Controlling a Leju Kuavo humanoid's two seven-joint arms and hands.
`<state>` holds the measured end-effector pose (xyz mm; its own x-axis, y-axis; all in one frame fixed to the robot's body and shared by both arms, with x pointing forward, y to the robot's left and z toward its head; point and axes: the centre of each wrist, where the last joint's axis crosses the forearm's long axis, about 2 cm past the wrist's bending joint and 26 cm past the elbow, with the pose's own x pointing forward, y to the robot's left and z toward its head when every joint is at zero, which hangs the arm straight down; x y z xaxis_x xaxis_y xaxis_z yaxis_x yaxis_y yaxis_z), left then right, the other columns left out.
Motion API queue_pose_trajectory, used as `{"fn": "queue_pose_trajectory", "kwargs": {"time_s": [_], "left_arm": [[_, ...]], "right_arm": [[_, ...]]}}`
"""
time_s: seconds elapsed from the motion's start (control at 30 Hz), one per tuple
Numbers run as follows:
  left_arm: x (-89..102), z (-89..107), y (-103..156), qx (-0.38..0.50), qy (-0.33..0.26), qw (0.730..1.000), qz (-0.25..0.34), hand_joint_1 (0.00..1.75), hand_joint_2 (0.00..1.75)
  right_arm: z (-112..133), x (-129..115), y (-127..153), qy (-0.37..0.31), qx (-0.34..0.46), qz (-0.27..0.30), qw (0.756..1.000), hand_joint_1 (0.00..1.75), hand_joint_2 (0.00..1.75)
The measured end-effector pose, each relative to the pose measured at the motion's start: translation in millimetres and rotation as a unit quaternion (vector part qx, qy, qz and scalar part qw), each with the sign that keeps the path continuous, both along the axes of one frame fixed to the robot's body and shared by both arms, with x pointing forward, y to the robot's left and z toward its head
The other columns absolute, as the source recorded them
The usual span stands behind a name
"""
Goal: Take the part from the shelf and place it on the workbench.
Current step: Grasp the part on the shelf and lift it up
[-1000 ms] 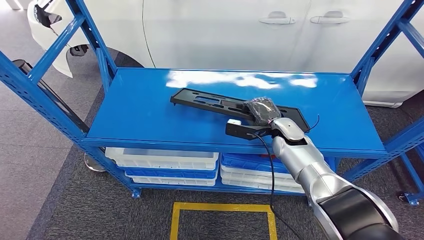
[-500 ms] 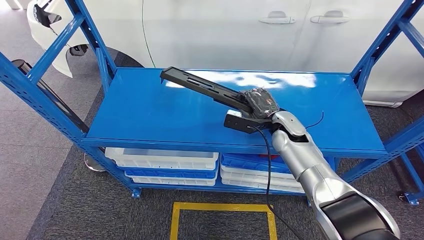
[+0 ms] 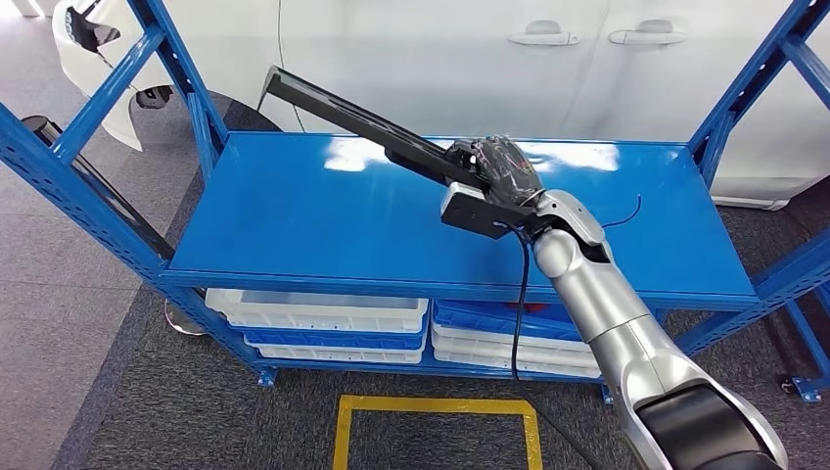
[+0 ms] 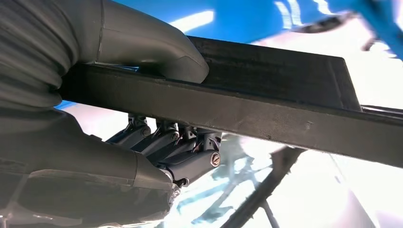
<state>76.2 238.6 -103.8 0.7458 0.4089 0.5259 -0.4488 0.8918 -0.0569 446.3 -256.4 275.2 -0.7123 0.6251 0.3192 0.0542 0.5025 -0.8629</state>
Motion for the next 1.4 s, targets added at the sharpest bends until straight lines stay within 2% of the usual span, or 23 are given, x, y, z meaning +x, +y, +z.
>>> {"fn": "queue_pose_trajectory", "kwargs": {"time_s": [0.33,0.63,0.83,0.93,1.1,1.3,1.4], "left_arm": [[-0.3,-0.1,0,-0.012,-0.008,1.0,0.016,0.0,1.75],[-0.8,-0.2,-1,-0.019,-0.009,0.999,0.023,0.0,1.75],[-0.8,-0.2,-1,-0.019,-0.01,0.999,0.024,0.0,1.75],[-0.8,-0.2,0,-0.017,-0.009,1.0,0.025,0.0,1.75],[-0.8,-0.2,0,-0.013,-0.008,1.0,0.027,0.0,1.75],[-0.8,-0.2,0,-0.011,-0.007,0.999,0.031,0.0,1.75],[-0.9,-0.2,0,-0.01,-0.006,0.999,0.031,0.0,1.75]], "right_arm": [[22,-6,0,-0.029,0.034,0.038,0.998,1.43,1.75],[37,-12,3,-0.015,0.11,0.114,0.987,1.43,1.75],[43,-16,3,-0.013,0.129,0.139,0.982,1.43,1.75],[44,-20,3,0.014,0.167,0.188,0.968,1.43,1.75],[51,-25,3,0.055,0.238,0.279,0.928,1.43,1.75],[53,-34,8,0.08,0.283,0.35,0.889,1.43,1.75],[52,-38,11,0.085,0.293,0.369,0.878,1.43,1.75]]}}
